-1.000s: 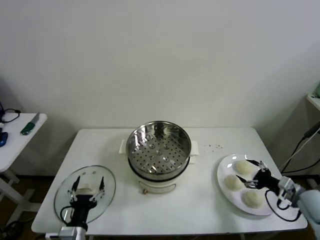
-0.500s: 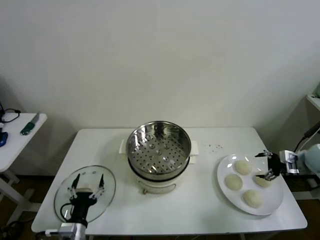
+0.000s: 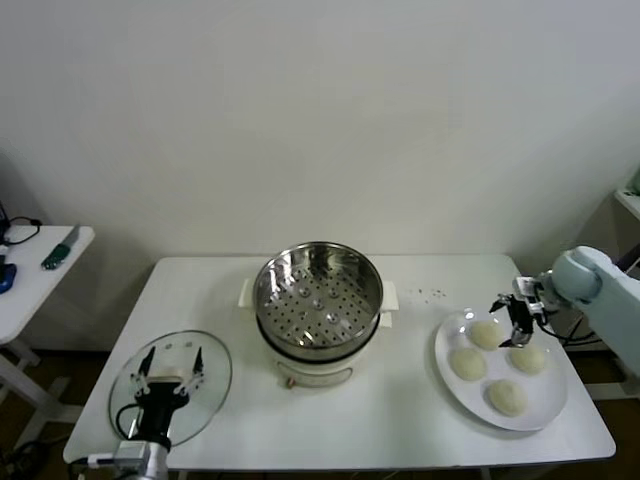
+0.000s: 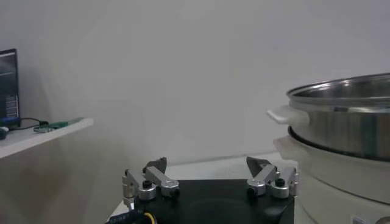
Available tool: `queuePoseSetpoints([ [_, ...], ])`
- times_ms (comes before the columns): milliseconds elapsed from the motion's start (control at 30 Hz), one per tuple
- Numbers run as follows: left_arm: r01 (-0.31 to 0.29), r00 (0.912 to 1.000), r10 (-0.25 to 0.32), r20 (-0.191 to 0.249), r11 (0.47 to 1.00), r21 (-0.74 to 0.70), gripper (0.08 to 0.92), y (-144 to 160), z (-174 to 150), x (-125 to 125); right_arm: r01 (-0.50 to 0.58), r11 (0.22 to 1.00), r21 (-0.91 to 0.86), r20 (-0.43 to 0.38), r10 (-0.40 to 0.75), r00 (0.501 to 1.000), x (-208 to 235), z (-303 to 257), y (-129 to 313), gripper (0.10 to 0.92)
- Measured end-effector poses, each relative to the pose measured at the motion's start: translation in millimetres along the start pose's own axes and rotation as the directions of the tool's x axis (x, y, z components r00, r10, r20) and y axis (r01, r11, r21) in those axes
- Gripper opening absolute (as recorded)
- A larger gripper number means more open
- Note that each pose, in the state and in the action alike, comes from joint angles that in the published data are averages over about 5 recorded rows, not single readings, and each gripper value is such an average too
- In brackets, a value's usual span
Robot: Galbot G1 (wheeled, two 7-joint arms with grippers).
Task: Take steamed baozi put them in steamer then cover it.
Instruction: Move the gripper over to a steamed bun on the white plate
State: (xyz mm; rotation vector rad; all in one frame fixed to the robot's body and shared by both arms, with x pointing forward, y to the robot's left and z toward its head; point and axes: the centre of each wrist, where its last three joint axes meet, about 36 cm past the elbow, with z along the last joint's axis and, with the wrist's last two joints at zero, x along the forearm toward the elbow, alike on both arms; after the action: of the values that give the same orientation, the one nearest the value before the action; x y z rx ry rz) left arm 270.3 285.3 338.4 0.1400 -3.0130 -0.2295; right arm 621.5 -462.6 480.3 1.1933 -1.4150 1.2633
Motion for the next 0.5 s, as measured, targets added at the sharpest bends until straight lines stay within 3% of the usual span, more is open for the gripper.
queuePoseSetpoints([
  [500, 0.008, 1.0000, -0.008, 0.004, 1.000, -0.006, 0.823, 4, -3, -5, 0.062, 0.997, 0.047, -0.090, -0.058, 0.994, -27, -18, -25, 0.823],
])
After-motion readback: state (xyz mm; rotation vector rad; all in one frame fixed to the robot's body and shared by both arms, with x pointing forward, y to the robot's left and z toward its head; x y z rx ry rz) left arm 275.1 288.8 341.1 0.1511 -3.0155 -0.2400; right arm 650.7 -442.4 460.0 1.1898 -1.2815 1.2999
